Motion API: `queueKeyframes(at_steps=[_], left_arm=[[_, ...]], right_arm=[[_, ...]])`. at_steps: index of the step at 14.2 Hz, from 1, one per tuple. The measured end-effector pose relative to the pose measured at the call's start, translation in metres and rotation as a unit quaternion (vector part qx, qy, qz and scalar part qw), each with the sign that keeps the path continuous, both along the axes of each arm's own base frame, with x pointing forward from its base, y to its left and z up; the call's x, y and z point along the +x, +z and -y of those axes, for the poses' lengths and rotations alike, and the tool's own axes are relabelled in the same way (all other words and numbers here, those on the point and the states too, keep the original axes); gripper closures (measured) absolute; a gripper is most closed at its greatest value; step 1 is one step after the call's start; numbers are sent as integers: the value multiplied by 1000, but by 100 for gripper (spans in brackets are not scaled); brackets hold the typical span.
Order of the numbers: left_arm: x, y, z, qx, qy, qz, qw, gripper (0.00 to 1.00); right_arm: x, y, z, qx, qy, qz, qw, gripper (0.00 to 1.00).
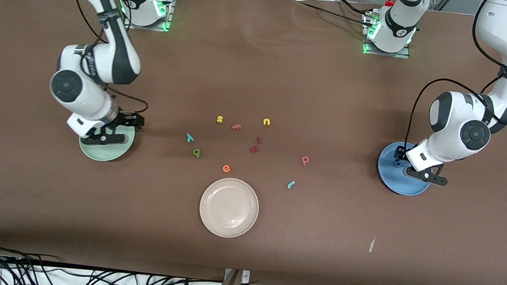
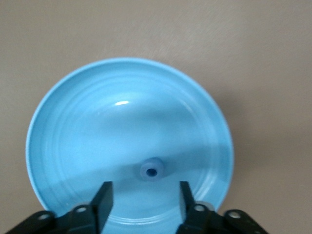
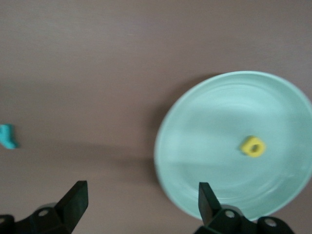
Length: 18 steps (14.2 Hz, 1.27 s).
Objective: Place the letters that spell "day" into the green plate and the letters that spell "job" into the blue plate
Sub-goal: 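Reach the left gripper to pink d while the right gripper reaches teal y, then carry the d to blue with the left gripper while the right gripper places y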
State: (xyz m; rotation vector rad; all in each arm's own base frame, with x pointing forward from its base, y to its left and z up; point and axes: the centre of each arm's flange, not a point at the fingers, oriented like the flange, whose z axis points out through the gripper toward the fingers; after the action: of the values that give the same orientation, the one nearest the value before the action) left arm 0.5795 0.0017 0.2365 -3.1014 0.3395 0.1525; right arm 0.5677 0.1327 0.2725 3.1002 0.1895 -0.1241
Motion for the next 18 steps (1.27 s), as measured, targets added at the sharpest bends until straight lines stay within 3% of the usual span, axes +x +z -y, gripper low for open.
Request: queueKeyframes(at_steps=[3, 8, 12, 16, 18], left_arm=[[18, 31, 70, 7, 36, 1, 999, 1], [17, 8, 218, 4, 104, -1, 995, 0], [24, -15, 284, -9, 169, -5, 986, 0], [24, -41, 307, 0, 212, -13, 977, 4], [23, -53, 309, 5, 228, -18, 974, 11]], right_arm=[[-14, -3, -60, 13, -32, 11, 999, 0], [-26, -41, -117, 38, -16, 55, 998, 0], [-30, -99, -140, 62, 0, 102, 993, 0], [-29, -96, -154, 67, 10, 108, 992, 1], [-29, -93, -152, 64, 9, 103, 993, 3]])
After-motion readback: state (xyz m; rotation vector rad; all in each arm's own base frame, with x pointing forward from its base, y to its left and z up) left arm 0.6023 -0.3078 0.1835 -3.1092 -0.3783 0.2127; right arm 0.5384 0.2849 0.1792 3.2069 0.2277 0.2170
